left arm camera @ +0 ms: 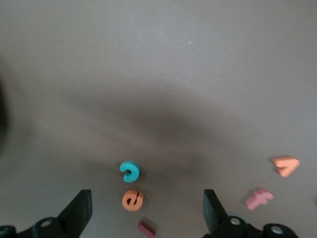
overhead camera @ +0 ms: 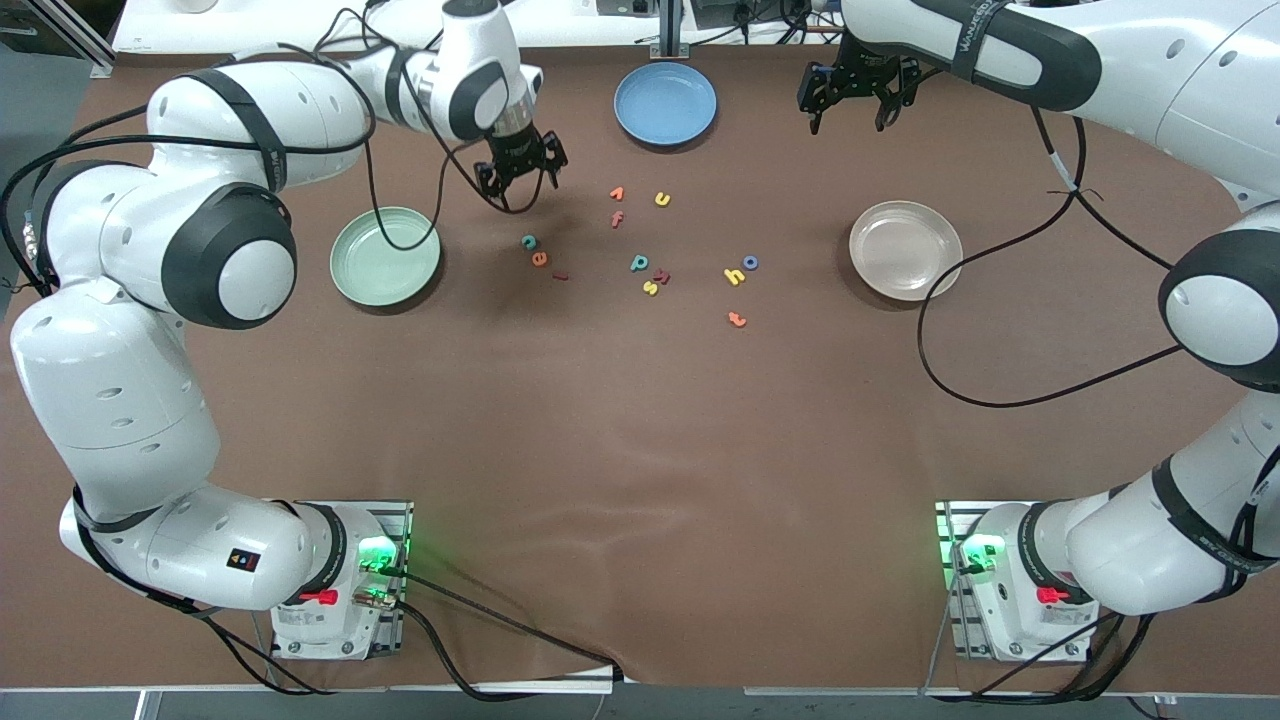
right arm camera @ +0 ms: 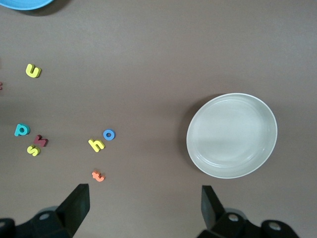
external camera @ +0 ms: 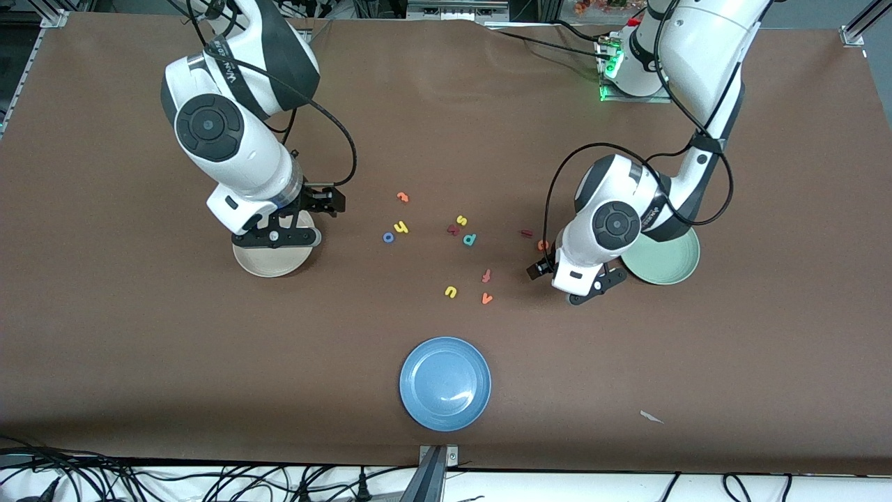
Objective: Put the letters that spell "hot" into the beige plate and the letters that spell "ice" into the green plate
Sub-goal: 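Move the left gripper toward the orange e while the right gripper nears the orange t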
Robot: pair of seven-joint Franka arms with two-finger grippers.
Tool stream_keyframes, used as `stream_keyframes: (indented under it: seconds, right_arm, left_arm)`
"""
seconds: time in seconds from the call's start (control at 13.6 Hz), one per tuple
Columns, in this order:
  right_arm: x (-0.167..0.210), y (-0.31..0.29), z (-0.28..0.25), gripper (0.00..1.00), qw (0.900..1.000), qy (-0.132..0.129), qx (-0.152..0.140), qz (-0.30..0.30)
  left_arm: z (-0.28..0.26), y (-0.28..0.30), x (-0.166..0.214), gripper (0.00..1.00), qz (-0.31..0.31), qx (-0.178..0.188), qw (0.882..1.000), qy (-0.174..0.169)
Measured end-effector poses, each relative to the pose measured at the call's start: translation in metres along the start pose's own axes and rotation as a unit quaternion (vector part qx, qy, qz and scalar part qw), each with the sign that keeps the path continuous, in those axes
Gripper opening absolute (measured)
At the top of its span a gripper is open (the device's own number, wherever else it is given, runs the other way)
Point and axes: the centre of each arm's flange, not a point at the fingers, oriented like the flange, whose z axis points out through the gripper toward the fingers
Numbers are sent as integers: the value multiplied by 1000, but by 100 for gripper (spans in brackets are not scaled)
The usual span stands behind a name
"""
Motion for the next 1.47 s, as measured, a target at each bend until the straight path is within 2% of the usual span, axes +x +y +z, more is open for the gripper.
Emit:
stream_keyframes:
  seconds: [0.37,0.59,0.74,1.1,1.18,1.47]
  right_arm:
    - [0,-7,8,100,1000,3,11,-2]
    - [-2,-14,23,100,999,-9,41,4]
    - [-4,-21,30,100,999,0,54,3]
    - [-19,-44,53,100,998,6,63,-11]
    - [-25,-52,61,100,998,7,66,-8]
    - [-46,-79,93,100,997,17,78,-1]
  left_arm:
    - [44,-22,-27,99,1,-31,999,28]
    - [53,-23,-45,98,32,-15,999,36]
    - [58,-23,-53,95,50,-5,998,42]
    - [63,-26,-55,86,58,2,997,41]
    - [64,-27,-55,80,58,3,998,40]
    - [75,-28,-55,78,59,6,998,36]
